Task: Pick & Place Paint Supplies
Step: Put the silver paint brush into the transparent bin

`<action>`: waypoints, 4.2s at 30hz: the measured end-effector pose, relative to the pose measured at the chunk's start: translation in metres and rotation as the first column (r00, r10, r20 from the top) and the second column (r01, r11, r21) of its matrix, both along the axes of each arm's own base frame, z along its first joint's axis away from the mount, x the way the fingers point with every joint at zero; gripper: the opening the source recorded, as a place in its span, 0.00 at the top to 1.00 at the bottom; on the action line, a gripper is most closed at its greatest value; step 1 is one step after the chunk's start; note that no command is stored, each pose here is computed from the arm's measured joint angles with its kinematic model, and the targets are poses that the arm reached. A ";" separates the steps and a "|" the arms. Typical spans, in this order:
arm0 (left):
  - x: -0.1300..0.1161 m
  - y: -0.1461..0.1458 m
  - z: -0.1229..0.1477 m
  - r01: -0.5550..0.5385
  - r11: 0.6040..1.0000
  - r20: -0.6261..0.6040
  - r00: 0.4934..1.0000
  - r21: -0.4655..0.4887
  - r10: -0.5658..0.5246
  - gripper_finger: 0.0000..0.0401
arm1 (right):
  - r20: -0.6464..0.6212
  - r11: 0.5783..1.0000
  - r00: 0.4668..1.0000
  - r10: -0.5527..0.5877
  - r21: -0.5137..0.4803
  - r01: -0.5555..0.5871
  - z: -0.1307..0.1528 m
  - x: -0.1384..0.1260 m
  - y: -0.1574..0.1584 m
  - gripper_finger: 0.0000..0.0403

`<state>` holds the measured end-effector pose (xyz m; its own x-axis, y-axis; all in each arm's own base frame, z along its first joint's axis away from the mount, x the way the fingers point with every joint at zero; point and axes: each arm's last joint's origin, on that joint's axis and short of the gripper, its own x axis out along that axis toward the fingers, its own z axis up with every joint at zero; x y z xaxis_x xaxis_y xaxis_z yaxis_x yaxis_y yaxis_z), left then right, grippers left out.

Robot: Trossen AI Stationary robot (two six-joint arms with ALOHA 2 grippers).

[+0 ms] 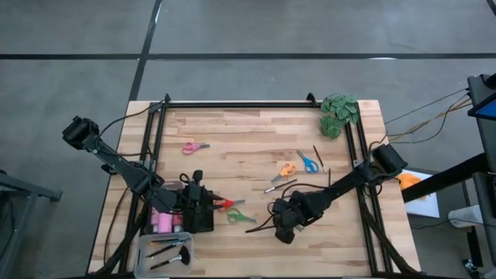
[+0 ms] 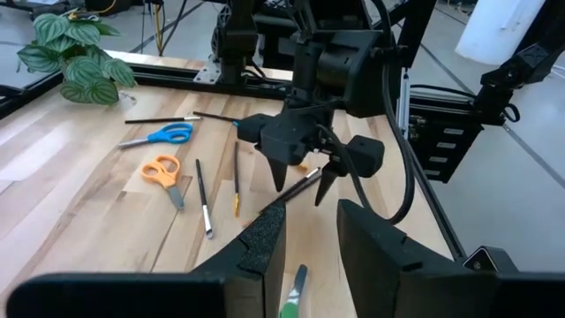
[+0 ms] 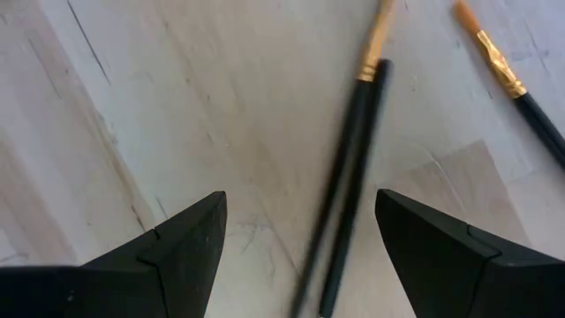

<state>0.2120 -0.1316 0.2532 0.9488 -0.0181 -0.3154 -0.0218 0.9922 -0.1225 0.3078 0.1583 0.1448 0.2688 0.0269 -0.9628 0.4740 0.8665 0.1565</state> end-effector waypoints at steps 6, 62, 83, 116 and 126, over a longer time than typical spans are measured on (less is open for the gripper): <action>0.000 0.000 0.000 0.000 1.000 0.000 1.000 0.000 0.000 0.74 | 0.003 1.000 1.000 -0.001 -0.013 0.001 0.000 0.000 -0.001 0.29; 0.000 0.000 -0.001 0.000 1.000 -0.010 1.000 0.007 0.000 0.74 | -0.091 0.990 0.993 -0.078 -0.122 0.067 -0.012 -0.006 -0.008 0.68; 0.000 0.000 -0.001 0.000 1.000 -0.010 1.000 0.007 0.000 0.74 | -0.093 0.989 0.992 -0.080 -0.133 0.067 -0.011 -0.007 -0.008 0.95; 0.000 0.000 -0.001 0.000 1.000 -0.010 1.000 0.007 0.000 0.74 | 0.214 0.937 0.968 0.132 -0.346 -0.052 0.058 0.036 0.006 0.96; -0.001 0.000 -0.002 0.000 1.000 -0.016 1.000 0.012 0.000 0.74 | 0.318 0.902 0.923 0.218 -0.427 -0.066 0.082 0.051 0.011 0.96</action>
